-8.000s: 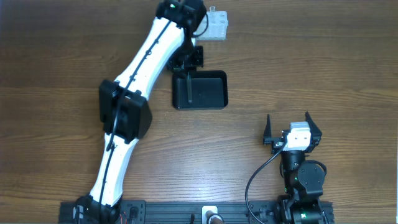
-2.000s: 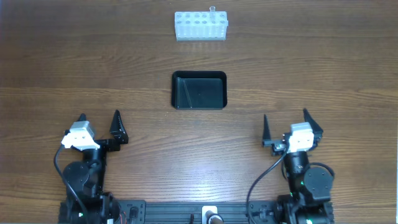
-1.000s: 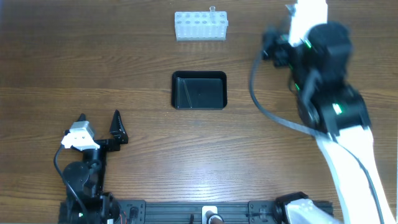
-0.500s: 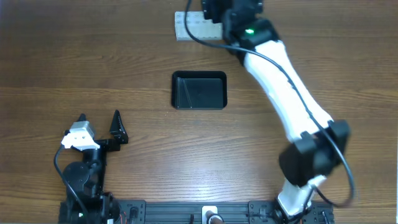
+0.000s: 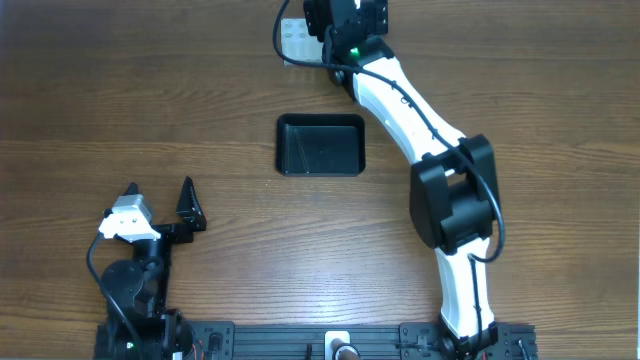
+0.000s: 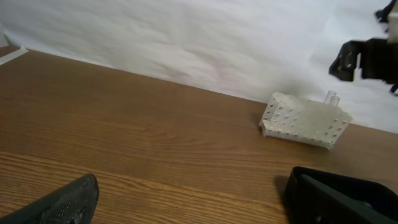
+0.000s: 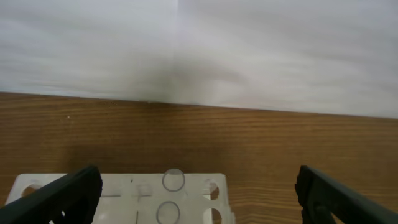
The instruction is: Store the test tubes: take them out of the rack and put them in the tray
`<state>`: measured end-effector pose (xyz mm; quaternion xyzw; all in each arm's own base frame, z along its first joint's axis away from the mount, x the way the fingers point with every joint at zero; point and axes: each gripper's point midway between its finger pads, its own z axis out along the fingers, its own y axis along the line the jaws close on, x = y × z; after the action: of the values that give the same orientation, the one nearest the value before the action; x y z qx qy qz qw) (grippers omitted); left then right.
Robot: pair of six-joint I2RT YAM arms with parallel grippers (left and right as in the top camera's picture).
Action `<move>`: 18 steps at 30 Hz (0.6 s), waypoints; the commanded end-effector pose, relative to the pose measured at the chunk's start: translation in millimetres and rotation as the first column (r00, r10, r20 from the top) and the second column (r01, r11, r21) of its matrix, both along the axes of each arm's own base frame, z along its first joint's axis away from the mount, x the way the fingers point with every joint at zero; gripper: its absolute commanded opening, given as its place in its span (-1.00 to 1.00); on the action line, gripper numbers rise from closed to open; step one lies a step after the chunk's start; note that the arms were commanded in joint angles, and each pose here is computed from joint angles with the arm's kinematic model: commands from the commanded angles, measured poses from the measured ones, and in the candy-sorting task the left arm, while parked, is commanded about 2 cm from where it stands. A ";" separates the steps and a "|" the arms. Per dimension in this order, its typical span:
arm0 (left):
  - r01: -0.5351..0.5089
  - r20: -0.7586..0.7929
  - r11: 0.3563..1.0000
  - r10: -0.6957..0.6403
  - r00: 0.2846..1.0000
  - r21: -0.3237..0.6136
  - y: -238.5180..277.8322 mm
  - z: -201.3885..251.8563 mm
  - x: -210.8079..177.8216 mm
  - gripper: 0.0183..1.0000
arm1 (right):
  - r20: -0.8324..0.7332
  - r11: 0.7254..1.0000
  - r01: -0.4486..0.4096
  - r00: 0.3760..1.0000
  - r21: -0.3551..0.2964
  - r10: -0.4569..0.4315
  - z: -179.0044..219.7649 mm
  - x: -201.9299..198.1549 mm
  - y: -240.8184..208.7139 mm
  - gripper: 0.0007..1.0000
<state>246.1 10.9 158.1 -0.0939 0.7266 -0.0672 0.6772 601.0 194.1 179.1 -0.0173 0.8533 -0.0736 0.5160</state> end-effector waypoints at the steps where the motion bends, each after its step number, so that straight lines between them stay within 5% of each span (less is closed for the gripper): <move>1: -0.009 -0.003 1.000 0.009 1.000 0.015 2.1 -1.8 -0.3 0.99 | 0.006 0.999 0.027 1.000 0.020 -0.027 -16.3 6.6 7.8 0.96; 18: -0.009 -0.003 1.000 0.009 1.000 0.015 2.1 -1.8 -0.3 1.00 | -0.033 1.000 0.025 0.999 0.006 -0.024 -57.4 10.5 14.4 0.77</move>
<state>246.1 10.9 158.1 -0.0939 0.7266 -0.0672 0.6772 606.9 207.4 122.0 -0.0162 0.8656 -0.0737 0.4950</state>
